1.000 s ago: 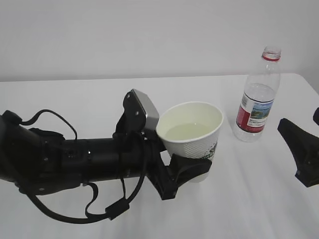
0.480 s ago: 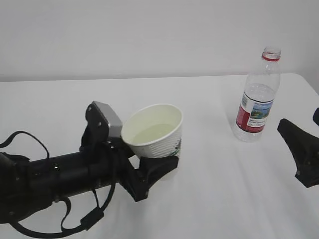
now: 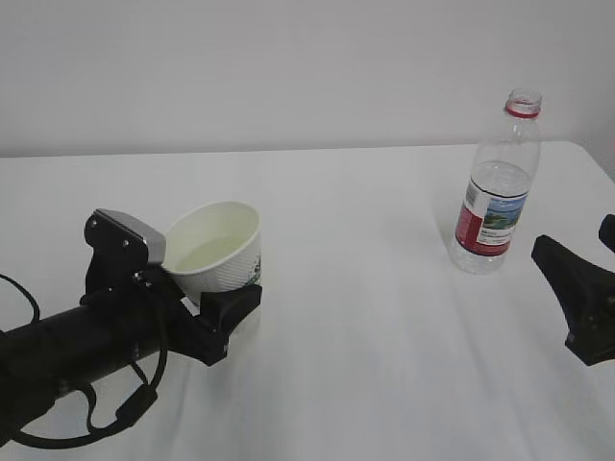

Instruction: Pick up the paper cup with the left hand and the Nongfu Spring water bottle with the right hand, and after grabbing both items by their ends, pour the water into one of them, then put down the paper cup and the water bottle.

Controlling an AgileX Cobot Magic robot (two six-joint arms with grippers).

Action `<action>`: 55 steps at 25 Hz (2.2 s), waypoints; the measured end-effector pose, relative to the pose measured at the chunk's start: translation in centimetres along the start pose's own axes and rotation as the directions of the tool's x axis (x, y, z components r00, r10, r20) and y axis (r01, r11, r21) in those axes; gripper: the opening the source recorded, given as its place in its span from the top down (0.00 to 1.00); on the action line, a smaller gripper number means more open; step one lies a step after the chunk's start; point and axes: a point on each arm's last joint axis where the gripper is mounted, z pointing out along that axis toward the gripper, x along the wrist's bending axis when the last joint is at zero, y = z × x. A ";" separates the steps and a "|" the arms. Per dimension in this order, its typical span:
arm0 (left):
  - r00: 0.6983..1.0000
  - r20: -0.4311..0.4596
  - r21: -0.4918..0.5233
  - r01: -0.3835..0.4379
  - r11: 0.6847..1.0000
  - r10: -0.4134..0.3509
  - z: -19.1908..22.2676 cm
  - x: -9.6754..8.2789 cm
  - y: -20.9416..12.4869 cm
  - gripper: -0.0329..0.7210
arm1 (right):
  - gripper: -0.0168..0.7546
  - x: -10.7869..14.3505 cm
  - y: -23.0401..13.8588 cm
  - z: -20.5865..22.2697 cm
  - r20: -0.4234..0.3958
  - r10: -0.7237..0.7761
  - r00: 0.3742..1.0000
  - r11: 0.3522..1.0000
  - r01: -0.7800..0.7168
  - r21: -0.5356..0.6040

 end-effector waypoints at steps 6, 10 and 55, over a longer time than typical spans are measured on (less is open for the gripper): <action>0.986 -0.160 -0.031 0.039 0.999 -0.044 -0.1 1.5 0.2 0.28 | 0.26 0.0 0.0 0.0 0.000 0.000 1.000 1.000 0.000 0.000; 0.962 -0.265 -0.047 0.050 0.998 -0.061 -0.4 2.4 0.3 0.28 | 0.26 0.0 0.0 0.0 0.000 0.000 1.000 1.000 0.000 0.000; 0.776 -0.599 -0.122 0.156 0.980 -0.198 1.0 6.3 -1.1 0.32 | 0.26 0.0 0.0 0.0 0.000 0.000 1.000 1.000 0.000 0.000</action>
